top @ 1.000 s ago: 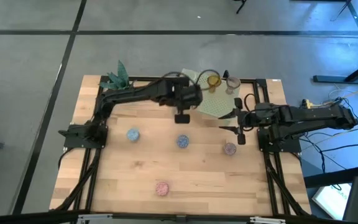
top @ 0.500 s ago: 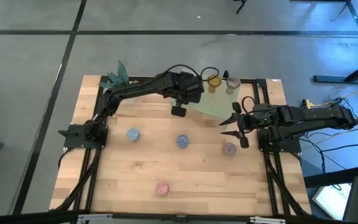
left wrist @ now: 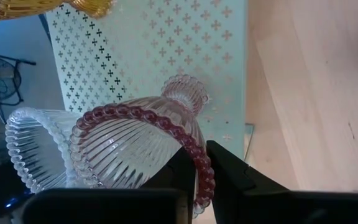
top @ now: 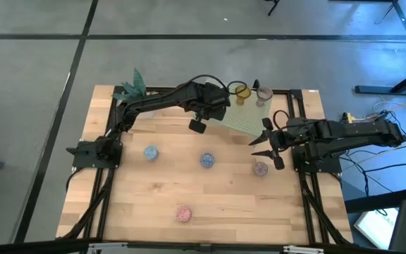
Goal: Pick & Place candle stick holders
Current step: Put the pink candle holder on the shelf aligned with the brown candle holder
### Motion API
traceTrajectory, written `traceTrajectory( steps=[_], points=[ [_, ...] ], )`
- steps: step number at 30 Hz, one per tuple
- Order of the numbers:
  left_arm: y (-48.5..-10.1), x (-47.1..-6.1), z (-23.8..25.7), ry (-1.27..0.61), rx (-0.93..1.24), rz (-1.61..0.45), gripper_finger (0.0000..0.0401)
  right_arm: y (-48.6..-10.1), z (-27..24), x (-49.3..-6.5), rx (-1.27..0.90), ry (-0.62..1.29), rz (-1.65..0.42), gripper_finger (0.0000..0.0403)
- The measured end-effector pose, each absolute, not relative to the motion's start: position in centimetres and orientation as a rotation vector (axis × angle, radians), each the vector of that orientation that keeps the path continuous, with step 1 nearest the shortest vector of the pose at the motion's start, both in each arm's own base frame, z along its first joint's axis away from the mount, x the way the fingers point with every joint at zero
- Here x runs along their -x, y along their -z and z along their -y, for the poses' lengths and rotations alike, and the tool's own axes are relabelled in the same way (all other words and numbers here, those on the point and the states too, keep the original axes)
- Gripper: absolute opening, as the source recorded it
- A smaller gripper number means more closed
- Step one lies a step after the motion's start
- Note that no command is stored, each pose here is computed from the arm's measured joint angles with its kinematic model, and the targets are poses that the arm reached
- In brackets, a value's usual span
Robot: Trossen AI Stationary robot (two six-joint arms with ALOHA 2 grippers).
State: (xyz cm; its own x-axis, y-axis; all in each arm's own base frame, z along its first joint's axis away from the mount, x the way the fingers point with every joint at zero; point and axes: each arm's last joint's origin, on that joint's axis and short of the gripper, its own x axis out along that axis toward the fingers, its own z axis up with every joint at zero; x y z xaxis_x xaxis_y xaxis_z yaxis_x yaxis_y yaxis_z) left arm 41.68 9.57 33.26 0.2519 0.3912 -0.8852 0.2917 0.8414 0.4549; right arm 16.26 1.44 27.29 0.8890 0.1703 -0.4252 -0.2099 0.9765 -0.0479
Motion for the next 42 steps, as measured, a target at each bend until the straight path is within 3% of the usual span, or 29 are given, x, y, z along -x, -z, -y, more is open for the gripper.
traceTrajectory(
  steps=[25, 42],
  points=[
    [-32.5, -42.3, -9.4, -0.126, -0.654, -1.367, 0.0078, -27.2, -1.4, -16.2, 0.094, -0.198, -0.439, 0.0173],
    [-32.8, -42.7, -7.5, -0.200, -0.847, -1.395, 0.0112, -27.2, -1.4, -16.2, 0.094, -0.198, -0.439, 0.0173]
  ],
)
